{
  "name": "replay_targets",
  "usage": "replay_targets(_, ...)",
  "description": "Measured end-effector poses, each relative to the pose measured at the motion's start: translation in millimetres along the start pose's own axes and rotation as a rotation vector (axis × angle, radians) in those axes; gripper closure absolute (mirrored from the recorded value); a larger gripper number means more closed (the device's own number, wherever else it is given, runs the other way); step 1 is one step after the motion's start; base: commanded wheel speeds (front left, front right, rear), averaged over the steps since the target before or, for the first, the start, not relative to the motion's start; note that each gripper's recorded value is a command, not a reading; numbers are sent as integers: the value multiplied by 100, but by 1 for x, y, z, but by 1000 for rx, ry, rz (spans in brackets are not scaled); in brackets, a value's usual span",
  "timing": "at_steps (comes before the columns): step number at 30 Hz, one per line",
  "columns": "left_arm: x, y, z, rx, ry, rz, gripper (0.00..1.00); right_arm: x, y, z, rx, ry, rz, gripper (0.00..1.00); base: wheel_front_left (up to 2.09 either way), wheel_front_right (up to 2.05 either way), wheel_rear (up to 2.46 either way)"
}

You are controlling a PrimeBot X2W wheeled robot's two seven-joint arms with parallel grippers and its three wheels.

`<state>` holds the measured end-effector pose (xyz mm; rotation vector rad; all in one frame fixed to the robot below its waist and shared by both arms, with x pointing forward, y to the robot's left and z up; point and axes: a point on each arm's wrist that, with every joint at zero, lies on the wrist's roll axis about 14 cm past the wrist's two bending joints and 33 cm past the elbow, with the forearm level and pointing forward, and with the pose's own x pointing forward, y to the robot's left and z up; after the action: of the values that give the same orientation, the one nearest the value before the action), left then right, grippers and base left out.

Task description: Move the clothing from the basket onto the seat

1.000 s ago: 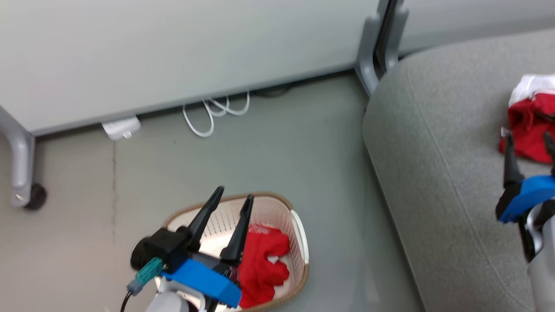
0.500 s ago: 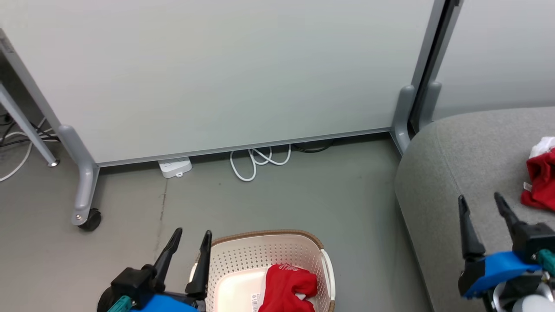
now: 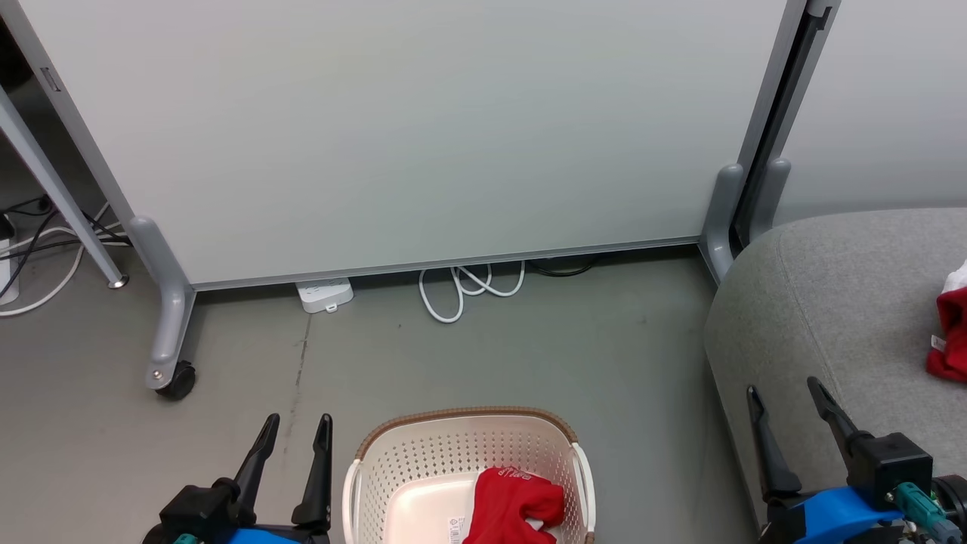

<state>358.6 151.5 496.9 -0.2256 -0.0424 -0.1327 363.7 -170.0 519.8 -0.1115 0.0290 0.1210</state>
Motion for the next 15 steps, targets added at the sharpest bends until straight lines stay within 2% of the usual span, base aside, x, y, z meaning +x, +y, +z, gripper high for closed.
replay_targets(15,-7,9,-3,12,9,31,0,3,11,2,21,-4,24,0,0,0,0)
